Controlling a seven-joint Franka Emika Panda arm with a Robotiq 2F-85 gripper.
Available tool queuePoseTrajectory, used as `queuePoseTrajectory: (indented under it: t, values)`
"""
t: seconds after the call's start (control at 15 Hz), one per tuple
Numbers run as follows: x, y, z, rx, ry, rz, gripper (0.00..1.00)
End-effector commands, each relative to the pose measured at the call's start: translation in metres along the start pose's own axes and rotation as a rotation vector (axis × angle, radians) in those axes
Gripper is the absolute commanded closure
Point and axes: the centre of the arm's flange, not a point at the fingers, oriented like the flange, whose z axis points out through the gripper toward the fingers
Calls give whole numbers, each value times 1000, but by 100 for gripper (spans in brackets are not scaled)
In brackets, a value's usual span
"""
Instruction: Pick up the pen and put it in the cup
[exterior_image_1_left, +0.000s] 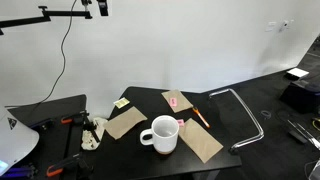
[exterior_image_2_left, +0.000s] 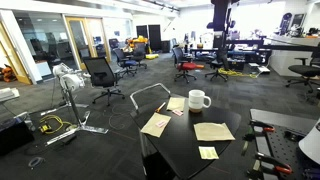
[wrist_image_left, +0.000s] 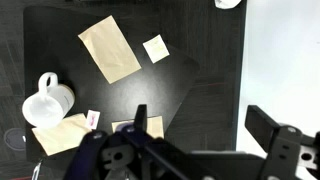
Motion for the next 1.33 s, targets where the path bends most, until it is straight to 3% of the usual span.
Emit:
queuePoseTrajectory:
  t: [0.0, 0.27, 0.53, 0.87, 1.27]
  values:
    - [0, 0, 0, 0, 0, 0, 0]
    - [0, 0, 0, 0, 0, 0, 0]
    - [32, 14, 6, 8, 94, 230, 0]
    - [80, 63, 16, -10, 176, 492, 0]
    - [134, 121, 47, -105, 235, 804, 0]
